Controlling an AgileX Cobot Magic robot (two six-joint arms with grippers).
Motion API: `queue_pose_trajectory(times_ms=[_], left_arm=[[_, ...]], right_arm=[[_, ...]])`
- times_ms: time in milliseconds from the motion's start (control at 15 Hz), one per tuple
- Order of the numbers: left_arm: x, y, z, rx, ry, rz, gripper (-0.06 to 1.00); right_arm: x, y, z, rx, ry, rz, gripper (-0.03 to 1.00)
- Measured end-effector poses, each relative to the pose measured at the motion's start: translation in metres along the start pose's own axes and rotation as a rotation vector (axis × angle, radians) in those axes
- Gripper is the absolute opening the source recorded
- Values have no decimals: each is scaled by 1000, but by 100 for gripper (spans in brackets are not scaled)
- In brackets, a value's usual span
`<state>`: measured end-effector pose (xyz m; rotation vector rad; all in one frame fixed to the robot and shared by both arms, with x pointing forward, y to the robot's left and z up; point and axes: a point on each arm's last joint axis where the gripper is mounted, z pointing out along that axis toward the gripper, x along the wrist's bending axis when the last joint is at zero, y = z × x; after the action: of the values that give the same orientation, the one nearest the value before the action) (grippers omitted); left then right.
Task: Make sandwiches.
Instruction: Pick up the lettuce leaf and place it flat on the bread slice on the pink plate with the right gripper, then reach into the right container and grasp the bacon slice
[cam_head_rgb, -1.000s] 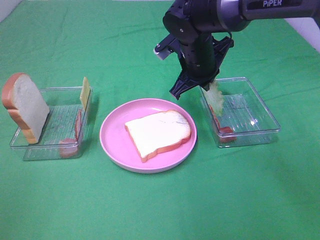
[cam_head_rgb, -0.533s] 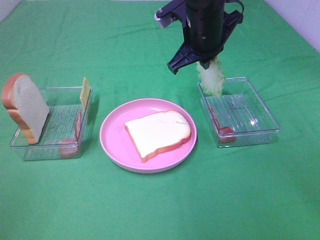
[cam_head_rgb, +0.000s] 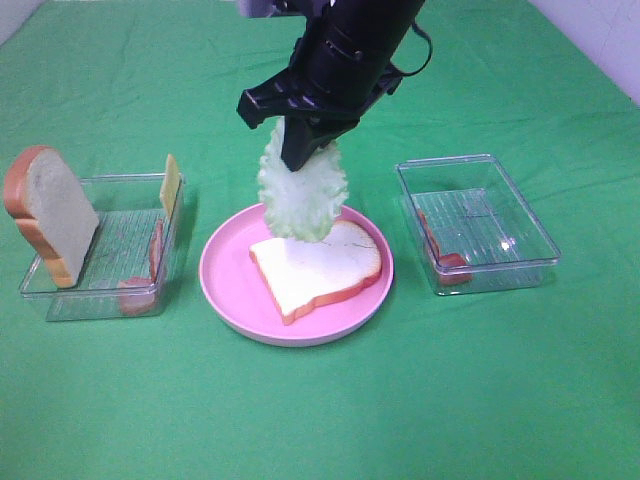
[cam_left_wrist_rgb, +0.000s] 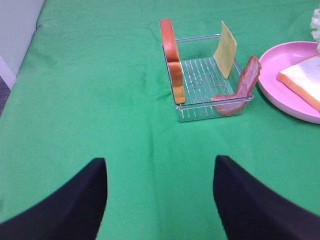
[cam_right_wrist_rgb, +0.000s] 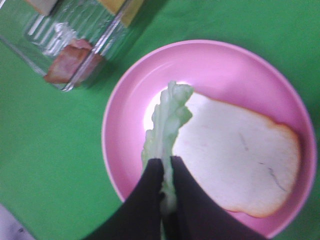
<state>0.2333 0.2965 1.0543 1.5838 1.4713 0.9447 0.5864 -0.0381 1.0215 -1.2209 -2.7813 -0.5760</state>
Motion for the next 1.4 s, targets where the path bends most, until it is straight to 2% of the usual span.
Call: queue_pose_trajectory(times_ms=[200, 400, 533, 600, 667, 733, 867, 1000, 1067, 1133, 1267, 1400], left_arm=[[0, 0, 0, 0, 0, 0, 60], [0, 0, 0, 0, 0, 0, 60], [0, 0, 0, 0, 0, 0, 60], [0, 0, 0, 0, 0, 0, 60], [0, 0, 0, 0, 0, 0, 60], [0, 0, 0, 0, 0, 0, 60], [0, 0, 0, 0, 0, 0, 60], [0, 0, 0, 0, 0, 0, 60], [0, 0, 0, 0, 0, 0, 60], [0, 0, 0, 0, 0, 0, 60], [0, 0, 0, 0, 0, 0, 60], [0, 0, 0, 0, 0, 0, 60]], right_arm=[[-4, -3, 43, 88, 77, 28, 0], [-11, -8, 69, 143, 76, 43, 0], [-16, -10, 79, 162, 44, 59, 2], [-19, -10, 82, 158, 11, 73, 6], [-24, -9, 82, 145, -39, 87, 19], [-28, -8, 81, 133, -87, 86, 36], [-35, -8, 81, 129, -159, 89, 60], [-42, -9, 75, 132, -253, 107, 67], [-42, -9, 75, 132, -253, 107, 67], [-44, -8, 62, 122, -316, 127, 68], [-42, -7, 27, 85, -387, 153, 69], [-40, -12, 5, 113, -410, 197, 69]])
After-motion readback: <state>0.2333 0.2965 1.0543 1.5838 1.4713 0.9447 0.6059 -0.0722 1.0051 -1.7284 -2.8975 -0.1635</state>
